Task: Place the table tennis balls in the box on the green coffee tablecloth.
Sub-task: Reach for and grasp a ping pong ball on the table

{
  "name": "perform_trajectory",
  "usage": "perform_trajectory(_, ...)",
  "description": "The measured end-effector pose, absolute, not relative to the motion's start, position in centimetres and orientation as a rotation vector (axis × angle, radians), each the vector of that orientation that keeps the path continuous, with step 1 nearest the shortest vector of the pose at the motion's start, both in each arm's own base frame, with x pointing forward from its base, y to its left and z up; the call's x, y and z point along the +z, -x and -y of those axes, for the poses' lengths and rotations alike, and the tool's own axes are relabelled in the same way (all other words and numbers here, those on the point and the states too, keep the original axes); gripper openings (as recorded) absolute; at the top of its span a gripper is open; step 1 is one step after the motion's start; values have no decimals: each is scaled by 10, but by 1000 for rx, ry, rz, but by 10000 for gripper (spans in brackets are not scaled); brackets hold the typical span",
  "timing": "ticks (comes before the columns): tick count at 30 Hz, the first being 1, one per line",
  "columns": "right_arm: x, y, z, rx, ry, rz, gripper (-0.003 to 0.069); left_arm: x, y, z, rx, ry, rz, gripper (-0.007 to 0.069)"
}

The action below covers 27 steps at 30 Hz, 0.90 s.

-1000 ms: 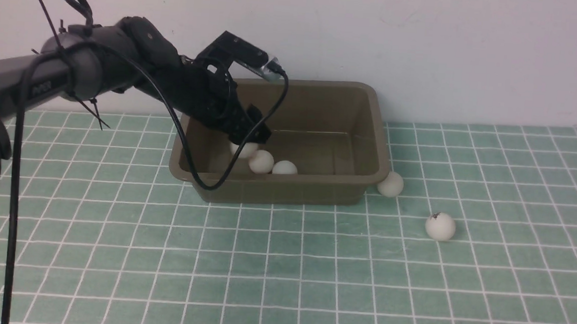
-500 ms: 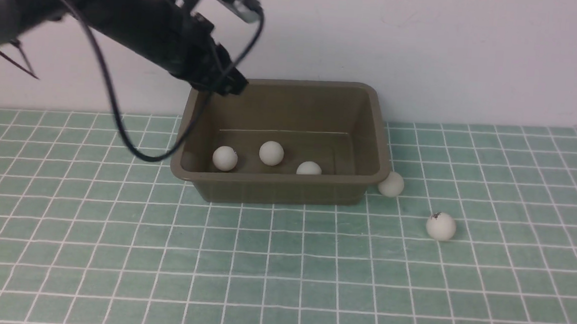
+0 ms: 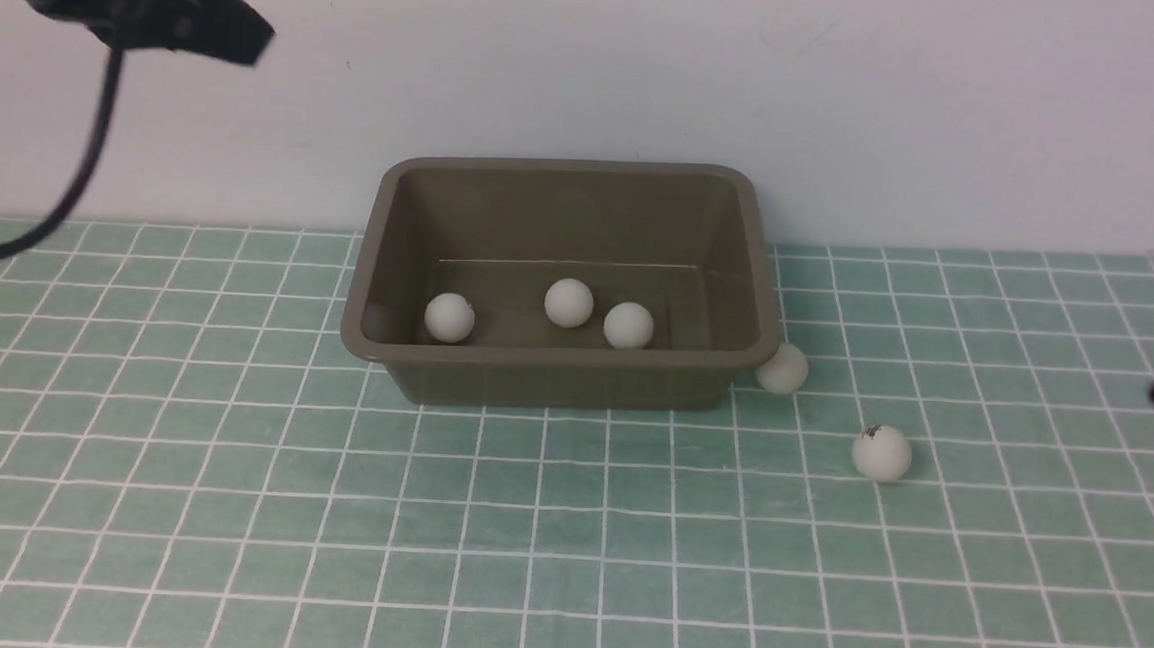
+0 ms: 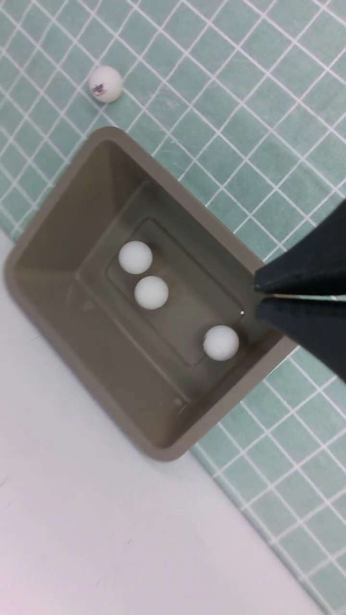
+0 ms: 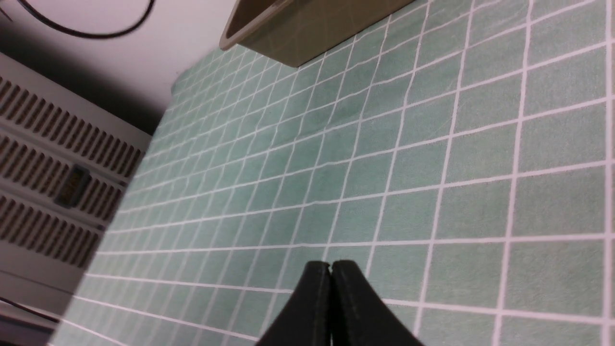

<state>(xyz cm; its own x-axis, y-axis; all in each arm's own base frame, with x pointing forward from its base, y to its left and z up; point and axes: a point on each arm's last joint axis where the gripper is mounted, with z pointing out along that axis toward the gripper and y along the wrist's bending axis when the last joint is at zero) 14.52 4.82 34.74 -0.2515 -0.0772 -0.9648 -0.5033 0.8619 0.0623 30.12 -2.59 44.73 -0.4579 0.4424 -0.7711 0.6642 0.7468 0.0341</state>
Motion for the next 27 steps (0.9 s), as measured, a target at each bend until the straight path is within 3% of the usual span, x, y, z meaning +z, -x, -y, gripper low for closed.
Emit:
perform_trajectory(5, 324, -227, -42, 286, 525, -2077, -16, 484, -249, 25, -239, -774, -2073, -4)
perform_trajectory(9, 290, -287, -35, 235, 431, -2333, -16, 506, -209, 21, -142, -669, -2058, -4)
perform_trajectory(19, 246, -342, -56, 180, 450, -2582, -13, 524, -163, 17, -70, -531, -2038, -4)
perform_trajectory(27, 227, -367, -83, -42, 440, -2660, -11, 532, -142, 19, -62, -515, -1992, -4)
